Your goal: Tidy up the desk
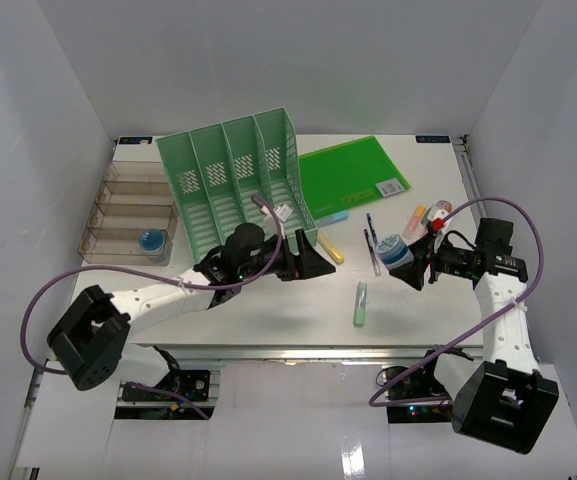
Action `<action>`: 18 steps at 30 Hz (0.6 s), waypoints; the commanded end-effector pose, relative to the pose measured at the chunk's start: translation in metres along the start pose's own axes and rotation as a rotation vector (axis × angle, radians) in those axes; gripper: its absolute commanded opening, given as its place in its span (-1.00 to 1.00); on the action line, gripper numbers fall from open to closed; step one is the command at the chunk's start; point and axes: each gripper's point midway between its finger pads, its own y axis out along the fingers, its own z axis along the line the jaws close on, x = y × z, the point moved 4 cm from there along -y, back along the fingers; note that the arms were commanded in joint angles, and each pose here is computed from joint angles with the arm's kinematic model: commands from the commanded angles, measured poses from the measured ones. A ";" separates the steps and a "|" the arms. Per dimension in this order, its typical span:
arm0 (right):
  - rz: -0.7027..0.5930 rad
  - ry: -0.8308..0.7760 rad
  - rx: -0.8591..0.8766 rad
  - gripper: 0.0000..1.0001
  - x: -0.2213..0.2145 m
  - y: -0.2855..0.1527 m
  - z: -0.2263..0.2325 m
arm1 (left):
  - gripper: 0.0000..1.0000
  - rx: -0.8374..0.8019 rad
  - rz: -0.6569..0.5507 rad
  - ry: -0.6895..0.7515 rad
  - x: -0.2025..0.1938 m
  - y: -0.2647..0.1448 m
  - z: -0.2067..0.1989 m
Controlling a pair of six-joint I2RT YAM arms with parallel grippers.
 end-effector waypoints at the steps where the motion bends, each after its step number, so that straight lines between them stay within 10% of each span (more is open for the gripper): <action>1: -0.137 -0.169 0.292 -0.85 0.024 0.008 0.049 | 0.96 -0.123 -0.068 0.077 0.025 0.029 -0.043; 18: -0.150 -0.153 0.370 -0.85 0.020 0.019 0.060 | 0.96 -0.191 0.028 0.146 0.008 0.092 -0.074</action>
